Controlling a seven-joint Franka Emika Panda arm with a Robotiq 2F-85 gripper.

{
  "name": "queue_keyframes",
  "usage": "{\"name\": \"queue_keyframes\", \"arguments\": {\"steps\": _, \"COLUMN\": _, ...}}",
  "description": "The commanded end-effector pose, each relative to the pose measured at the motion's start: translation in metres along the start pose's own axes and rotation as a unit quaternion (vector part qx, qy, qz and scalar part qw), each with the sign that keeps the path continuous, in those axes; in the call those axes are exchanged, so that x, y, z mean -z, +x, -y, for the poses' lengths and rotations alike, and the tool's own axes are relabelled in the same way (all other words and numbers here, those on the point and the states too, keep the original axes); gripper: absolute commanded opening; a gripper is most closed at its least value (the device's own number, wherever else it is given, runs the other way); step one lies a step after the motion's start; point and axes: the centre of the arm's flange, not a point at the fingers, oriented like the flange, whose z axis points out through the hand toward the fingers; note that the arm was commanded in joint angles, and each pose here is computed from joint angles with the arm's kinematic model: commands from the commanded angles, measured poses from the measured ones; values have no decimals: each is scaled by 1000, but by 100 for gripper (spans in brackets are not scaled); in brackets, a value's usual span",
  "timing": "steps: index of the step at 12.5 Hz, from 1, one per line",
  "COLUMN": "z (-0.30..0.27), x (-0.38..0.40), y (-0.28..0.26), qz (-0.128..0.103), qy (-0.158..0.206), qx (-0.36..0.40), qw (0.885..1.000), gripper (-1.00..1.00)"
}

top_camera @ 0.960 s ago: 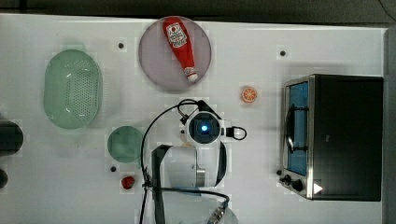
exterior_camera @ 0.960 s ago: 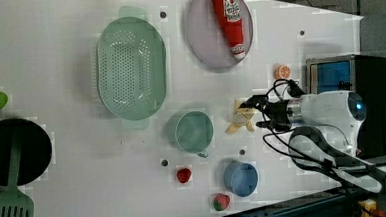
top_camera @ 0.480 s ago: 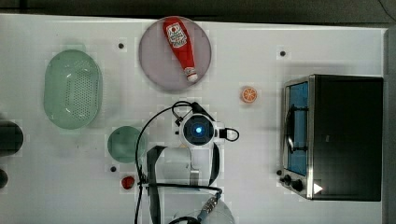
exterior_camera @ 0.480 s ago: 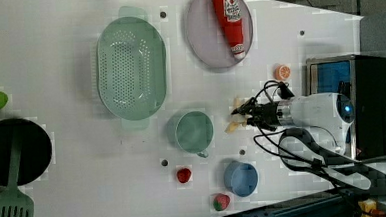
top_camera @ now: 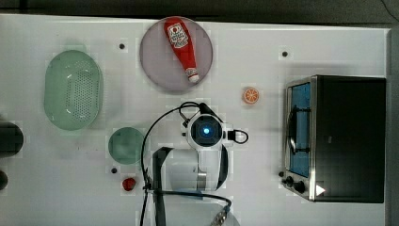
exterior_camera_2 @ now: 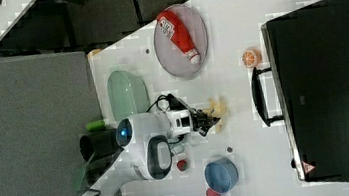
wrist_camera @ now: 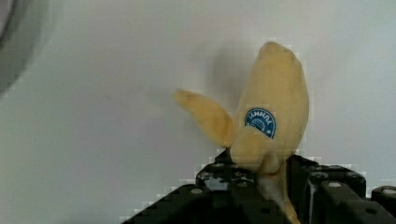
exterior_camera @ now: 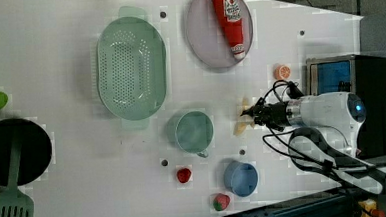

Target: Pick banana from table and place on oven.

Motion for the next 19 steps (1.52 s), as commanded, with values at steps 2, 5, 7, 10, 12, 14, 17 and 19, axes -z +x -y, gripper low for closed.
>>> {"name": "queue_keyframes", "arguments": {"steps": 2, "z": 27, "x": 156, "y": 2, "qz": -64, "qy": 49, "qx": 20, "qw": 996, "gripper": -53}}
{"name": "queue_keyframes", "arguments": {"steps": 5, "z": 20, "x": 271, "y": -1, "qz": -67, "qy": 49, "qx": 10, "qw": 997, "gripper": -53}}
{"name": "queue_keyframes", "arguments": {"steps": 7, "z": 8, "x": 334, "y": 2, "qz": -58, "qy": 45, "qx": -4, "qw": 997, "gripper": -53}}
{"name": "queue_keyframes", "arguments": {"steps": 10, "z": -34, "x": 388, "y": 33, "qz": -33, "qy": 34, "qx": -49, "qw": 998, "gripper": -53}}
{"name": "queue_keyframes", "arguments": {"steps": 12, "z": -78, "x": 392, "y": 73, "qz": -29, "qy": 34, "qx": -86, "qw": 995, "gripper": -53}}
{"name": "queue_keyframes", "arguments": {"steps": 14, "z": -128, "x": 382, "y": 118, "qz": -32, "qy": 23, "qx": -86, "qw": 995, "gripper": -53}}
{"name": "queue_keyframes", "arguments": {"steps": 17, "z": -189, "x": 355, "y": 179, "qz": -39, "qy": 9, "qx": -57, "qw": 998, "gripper": -53}}
{"name": "queue_keyframes", "arguments": {"steps": 19, "z": -215, "x": 338, "y": 216, "qz": -65, "qy": -2, "qx": -28, "qw": 997, "gripper": -53}}
